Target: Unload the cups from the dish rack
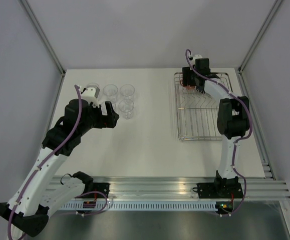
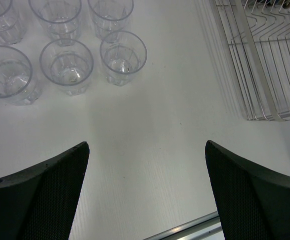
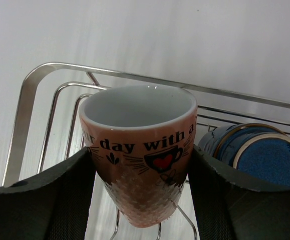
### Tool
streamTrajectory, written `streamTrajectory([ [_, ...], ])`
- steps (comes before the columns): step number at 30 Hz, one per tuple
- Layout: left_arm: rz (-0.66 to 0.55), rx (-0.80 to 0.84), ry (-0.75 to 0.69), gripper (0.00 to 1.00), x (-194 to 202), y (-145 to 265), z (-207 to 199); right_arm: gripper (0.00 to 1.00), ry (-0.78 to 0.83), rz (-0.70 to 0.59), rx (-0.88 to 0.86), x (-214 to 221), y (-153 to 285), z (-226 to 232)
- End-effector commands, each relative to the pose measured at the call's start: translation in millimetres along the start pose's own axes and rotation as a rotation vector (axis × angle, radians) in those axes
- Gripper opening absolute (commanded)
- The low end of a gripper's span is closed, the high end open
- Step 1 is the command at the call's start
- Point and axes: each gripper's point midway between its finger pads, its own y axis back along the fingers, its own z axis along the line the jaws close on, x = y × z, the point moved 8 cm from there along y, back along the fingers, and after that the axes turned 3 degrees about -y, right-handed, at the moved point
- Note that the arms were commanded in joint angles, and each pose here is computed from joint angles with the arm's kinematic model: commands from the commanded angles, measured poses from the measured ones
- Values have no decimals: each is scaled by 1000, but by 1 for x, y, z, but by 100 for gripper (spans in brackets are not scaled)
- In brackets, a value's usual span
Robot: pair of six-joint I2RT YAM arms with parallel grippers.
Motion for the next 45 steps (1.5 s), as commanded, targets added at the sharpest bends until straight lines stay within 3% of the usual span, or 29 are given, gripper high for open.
streamTrajectory([
  [1, -48, 42, -15, 99, -12, 4, -5, 14, 15, -109, -50, -24, 20, 10],
  [8, -52, 59, -4, 99, -15, 4, -8, 6, 23, -234, -57, -46, 51, 13],
  [18, -58, 58, -1, 99, -16, 5, -8, 4, 25, -303, -74, -61, 76, 17],
  [22, -80, 82, 15, 99, -26, 7, -13, 3, 30, -364, -121, -76, 108, 23],
  [28, -138, 242, 58, 99, -58, 8, -36, 3, 68, -471, -366, -72, 167, 49],
  [33, -154, 323, 104, 99, -85, 3, -53, 3, 172, -476, -534, -46, 202, 77],
  [38, -122, 460, -6, 99, -111, -10, -70, 2, 337, -476, -687, -21, 239, 118],
  [45, -13, 642, -101, 99, -112, -33, -87, 3, 457, -449, -930, 14, 278, 153],
])
